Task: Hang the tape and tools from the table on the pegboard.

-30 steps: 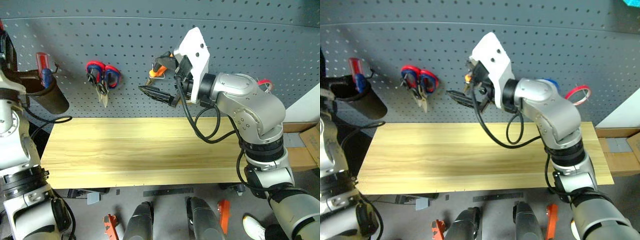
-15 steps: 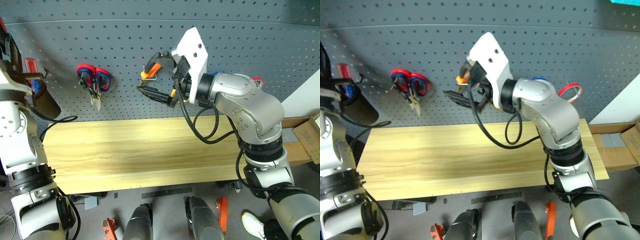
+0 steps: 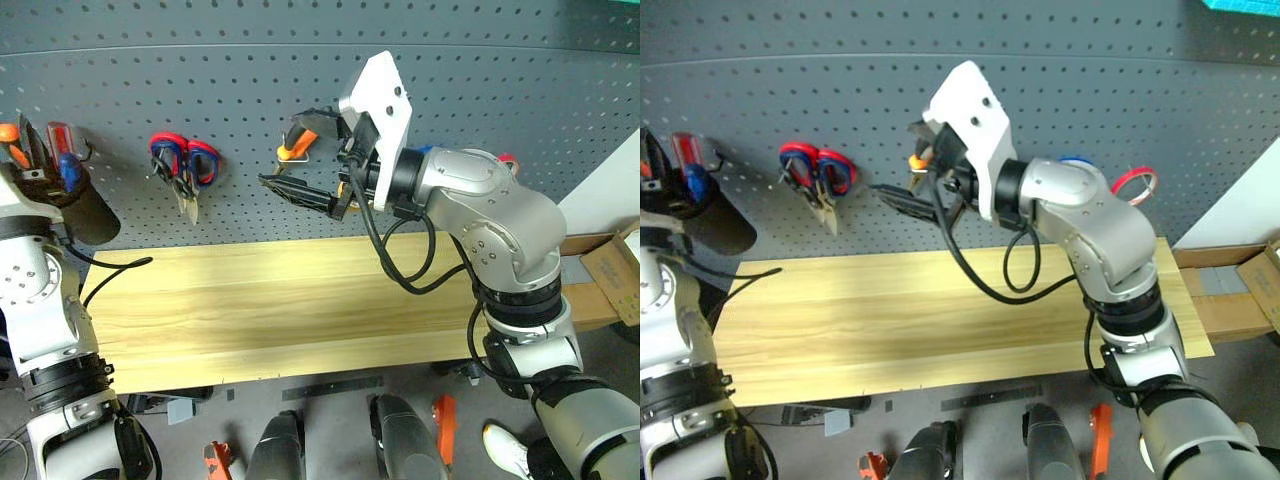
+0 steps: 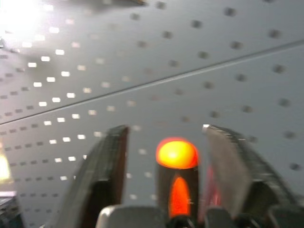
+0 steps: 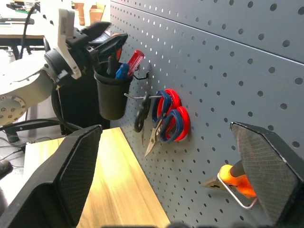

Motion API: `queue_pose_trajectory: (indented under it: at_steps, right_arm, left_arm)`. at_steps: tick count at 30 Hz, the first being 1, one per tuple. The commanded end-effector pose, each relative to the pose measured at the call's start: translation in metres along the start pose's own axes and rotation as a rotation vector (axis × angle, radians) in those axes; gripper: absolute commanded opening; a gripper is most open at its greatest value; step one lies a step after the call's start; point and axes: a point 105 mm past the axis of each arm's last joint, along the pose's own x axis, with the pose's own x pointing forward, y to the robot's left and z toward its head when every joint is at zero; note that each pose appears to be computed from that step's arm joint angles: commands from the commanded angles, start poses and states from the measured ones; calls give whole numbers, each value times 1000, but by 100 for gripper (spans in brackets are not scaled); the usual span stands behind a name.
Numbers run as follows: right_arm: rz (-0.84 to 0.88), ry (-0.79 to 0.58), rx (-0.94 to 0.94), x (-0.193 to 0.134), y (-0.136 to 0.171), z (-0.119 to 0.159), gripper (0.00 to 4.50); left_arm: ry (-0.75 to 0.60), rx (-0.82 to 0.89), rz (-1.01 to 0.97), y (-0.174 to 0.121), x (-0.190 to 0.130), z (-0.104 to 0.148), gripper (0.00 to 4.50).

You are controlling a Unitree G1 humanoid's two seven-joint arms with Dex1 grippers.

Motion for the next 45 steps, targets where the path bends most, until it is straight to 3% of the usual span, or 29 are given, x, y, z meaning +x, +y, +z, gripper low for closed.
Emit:
queue_pose_trajectory:
  at_steps: [1, 5, 9, 14, 20, 22, 26, 33, 36, 45]
  right_arm:
    - [4, -63, -49, -5, 3, 16, 450]
    - [14, -72, -54, -5, 4, 16, 450]
    - [18, -86, -72, -7, 3, 18, 450]
    - [54, -127, -130, -13, 6, 21, 450]
    - [81, -137, -145, -30, 6, 15, 450]
    - [85, -113, -135, -40, 6, 7, 450]
    - [56, -44, -94, -57, 8, -16, 450]
    - [-73, 75, 22, -81, 13, -72, 450]
    - [-180, 179, 14, -92, 16, -125, 450]
    - [-521, 278, 87, -130, 17, -224, 450]
  left_arm:
    - [-45, -37, 60, 13, 2, 14, 441]
    - [-68, -69, 60, 10, 6, 25, 446]
    - [-145, -94, -3, -9, 14, 54, 446]
    - [-223, -123, -241, -64, 7, 86, 446]
    - [-163, -195, -554, -123, -27, 87, 446]
    - [-66, -231, -694, -144, -50, 74, 446]
    - [310, -256, -835, -159, -102, 15, 446]
    - [659, -212, -770, -154, -171, -50, 446]
    - [692, -158, -693, -141, -172, -71, 446]
    - [724, -67, -607, -121, -190, -112, 446]
